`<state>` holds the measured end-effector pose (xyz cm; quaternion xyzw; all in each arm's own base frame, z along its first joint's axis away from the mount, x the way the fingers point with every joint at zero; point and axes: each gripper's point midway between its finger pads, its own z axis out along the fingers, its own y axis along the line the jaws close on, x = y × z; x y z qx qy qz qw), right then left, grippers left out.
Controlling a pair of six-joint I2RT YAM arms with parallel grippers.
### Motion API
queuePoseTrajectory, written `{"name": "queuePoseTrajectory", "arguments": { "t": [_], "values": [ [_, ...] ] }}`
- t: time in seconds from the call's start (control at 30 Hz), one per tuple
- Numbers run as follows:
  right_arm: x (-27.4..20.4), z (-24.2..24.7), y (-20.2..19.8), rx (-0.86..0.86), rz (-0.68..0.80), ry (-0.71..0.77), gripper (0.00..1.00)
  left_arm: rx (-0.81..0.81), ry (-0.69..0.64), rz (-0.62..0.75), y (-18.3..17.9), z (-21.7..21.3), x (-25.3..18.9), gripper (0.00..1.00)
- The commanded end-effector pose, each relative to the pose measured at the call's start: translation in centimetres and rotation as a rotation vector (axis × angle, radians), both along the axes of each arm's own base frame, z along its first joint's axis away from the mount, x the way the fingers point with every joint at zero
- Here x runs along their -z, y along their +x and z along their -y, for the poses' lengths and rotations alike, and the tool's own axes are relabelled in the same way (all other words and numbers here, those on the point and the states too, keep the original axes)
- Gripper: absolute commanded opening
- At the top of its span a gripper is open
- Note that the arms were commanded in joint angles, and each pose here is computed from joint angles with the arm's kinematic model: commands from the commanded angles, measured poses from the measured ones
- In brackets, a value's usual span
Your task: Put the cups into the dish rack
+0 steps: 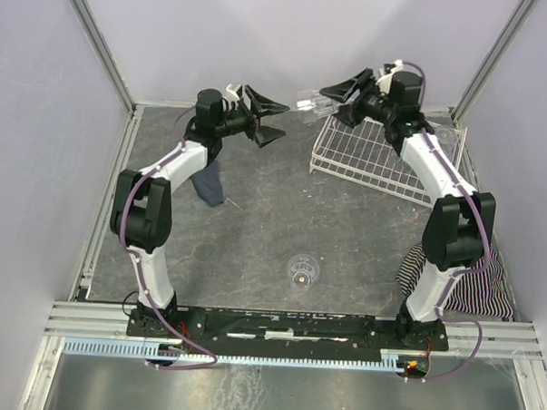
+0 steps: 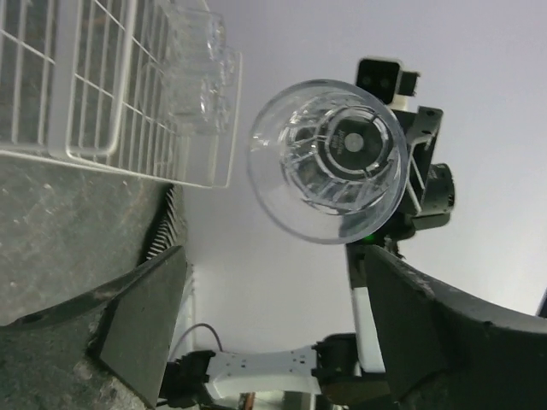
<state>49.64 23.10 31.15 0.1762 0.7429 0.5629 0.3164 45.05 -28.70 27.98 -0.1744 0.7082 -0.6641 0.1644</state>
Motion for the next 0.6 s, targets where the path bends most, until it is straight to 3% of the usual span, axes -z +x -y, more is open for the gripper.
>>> {"name": "queuePoseTrajectory", "arguments": {
  "t": [0.0,0.27,0.43,0.57],
  "values": [
    [-3.3,4.3,1.5,0.1,0.132,-0.129,0.26,0.015,0.208,0.128,2.3,0.6,1.7,0.91],
    [-1.7,10.7,3.0,0.223,0.142,-0.533,0.25,0.031,0.608,0.232,5.6,1.0,6.0,0.91],
    [-0.8,13.4,3.3,0.27,0.143,-0.723,0.25,0.062,0.746,0.303,6.2,2.4,7.6,0.79],
    [-0.3,14.2,3.4,0.285,0.129,-0.774,0.25,0.089,0.813,0.362,6.3,4.3,8.1,0.78]
  ]
}}
